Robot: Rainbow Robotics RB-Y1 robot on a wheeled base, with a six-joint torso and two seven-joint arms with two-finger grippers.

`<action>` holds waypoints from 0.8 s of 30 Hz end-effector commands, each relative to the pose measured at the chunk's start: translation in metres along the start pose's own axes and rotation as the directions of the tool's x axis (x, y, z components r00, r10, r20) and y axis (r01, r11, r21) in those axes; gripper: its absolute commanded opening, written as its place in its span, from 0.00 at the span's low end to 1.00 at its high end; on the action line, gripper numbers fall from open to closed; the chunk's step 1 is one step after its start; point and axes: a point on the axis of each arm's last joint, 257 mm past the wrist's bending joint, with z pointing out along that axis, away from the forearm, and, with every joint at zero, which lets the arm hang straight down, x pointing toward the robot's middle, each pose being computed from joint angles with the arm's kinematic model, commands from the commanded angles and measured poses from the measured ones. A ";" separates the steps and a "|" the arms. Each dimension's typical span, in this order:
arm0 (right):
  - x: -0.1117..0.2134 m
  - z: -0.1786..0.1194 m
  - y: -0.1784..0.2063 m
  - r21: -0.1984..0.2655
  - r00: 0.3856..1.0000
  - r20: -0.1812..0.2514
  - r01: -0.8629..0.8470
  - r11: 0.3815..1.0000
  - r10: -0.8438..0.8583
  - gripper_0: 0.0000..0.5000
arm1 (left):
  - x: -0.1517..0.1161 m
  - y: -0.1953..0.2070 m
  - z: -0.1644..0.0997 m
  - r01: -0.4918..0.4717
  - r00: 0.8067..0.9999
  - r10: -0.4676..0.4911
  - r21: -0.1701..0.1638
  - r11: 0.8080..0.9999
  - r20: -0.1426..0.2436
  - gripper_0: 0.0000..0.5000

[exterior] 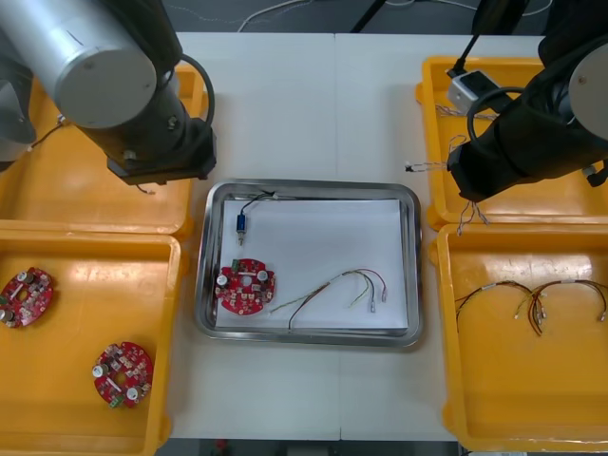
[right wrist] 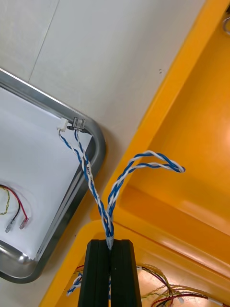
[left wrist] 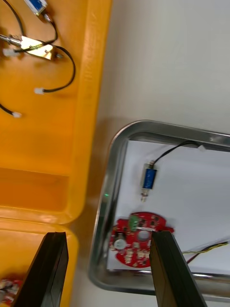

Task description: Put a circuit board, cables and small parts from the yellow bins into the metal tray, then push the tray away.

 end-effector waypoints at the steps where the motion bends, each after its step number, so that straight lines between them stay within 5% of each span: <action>1: -0.006 0.008 0.034 -0.024 0.992 0.021 0.124 0.992 -0.123 0.00 | -0.033 0.030 -0.037 -0.048 0.996 0.052 -0.053 0.997 0.077 1.00; 13: -0.025 0.050 0.073 0.025 0.887 0.087 0.454 0.891 -0.454 0.00 | -0.068 0.093 -0.037 -0.022 0.993 0.033 -0.102 0.995 0.111 1.00; 24: -0.038 0.100 0.119 0.021 0.662 0.126 0.743 0.669 -0.739 0.00 | -0.086 0.137 -0.007 -0.085 0.980 0.104 -0.115 0.990 0.172 1.00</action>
